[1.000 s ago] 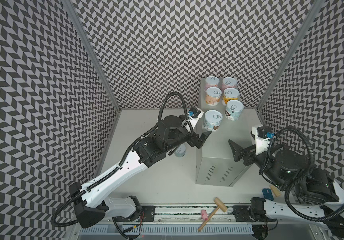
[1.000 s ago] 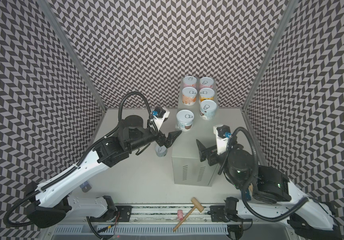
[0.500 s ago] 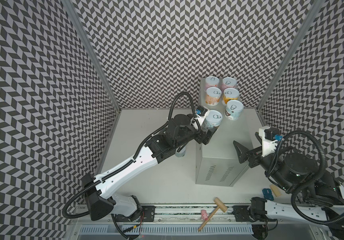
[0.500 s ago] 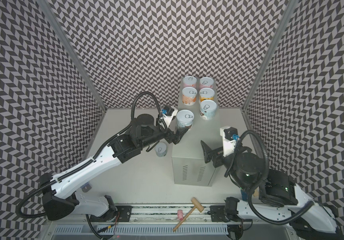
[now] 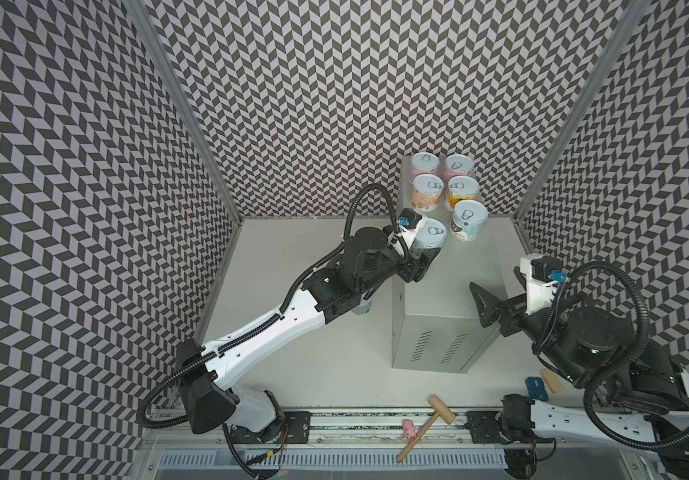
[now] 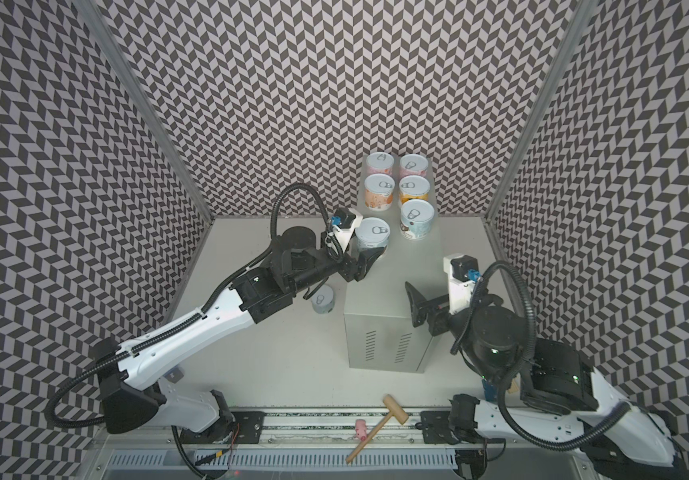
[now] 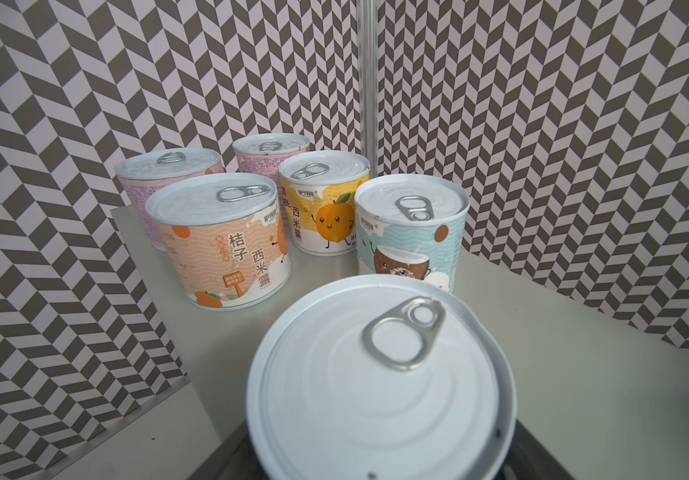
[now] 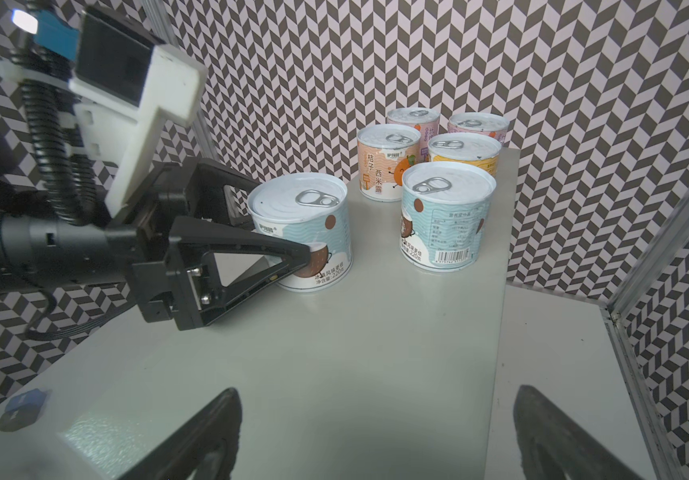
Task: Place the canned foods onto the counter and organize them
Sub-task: 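Lower the held can onto the cabinet front beside the blue-green can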
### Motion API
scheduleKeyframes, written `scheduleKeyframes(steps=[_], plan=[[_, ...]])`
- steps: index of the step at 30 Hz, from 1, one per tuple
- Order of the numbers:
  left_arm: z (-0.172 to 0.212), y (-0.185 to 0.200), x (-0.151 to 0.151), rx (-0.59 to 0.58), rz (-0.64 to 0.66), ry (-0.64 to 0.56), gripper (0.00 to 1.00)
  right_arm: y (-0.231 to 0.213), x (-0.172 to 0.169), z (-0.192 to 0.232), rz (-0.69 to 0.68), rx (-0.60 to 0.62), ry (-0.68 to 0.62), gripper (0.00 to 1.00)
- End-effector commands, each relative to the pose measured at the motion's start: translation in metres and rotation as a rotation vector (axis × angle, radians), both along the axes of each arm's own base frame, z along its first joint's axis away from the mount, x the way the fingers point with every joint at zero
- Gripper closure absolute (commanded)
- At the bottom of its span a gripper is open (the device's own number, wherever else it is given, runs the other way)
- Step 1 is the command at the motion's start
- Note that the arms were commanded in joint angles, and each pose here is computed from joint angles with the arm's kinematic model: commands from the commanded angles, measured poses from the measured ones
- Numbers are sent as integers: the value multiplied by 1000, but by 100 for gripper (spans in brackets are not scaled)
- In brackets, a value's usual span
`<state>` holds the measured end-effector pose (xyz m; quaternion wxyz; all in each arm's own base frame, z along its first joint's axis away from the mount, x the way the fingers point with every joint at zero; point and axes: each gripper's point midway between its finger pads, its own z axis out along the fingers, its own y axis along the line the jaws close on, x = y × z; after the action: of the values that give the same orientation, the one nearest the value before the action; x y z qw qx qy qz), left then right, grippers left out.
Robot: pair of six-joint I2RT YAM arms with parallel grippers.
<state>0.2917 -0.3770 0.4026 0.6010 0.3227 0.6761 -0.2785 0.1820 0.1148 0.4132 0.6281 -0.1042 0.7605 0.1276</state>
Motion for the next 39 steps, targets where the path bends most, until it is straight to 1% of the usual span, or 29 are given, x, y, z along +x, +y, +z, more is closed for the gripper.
scheduleKeyframes(steps=[1, 8, 14, 24, 39], plan=[[18, -2, 6, -28, 21, -60, 26, -15, 0, 7, -60, 55, -8, 1], [13, -8, 10, -25, 21, -100, 30, -21, 0, 3, -79, 57, -10, 1], [3, -15, 25, 17, 59, -117, 30, -23, 0, 3, -82, 67, -15, 1], [-8, -17, 43, 37, 93, -115, 30, -27, -1, 5, -87, 75, -22, 1], [-17, -21, 59, 56, 94, -100, 30, -29, -1, 7, -92, 80, -29, 1]])
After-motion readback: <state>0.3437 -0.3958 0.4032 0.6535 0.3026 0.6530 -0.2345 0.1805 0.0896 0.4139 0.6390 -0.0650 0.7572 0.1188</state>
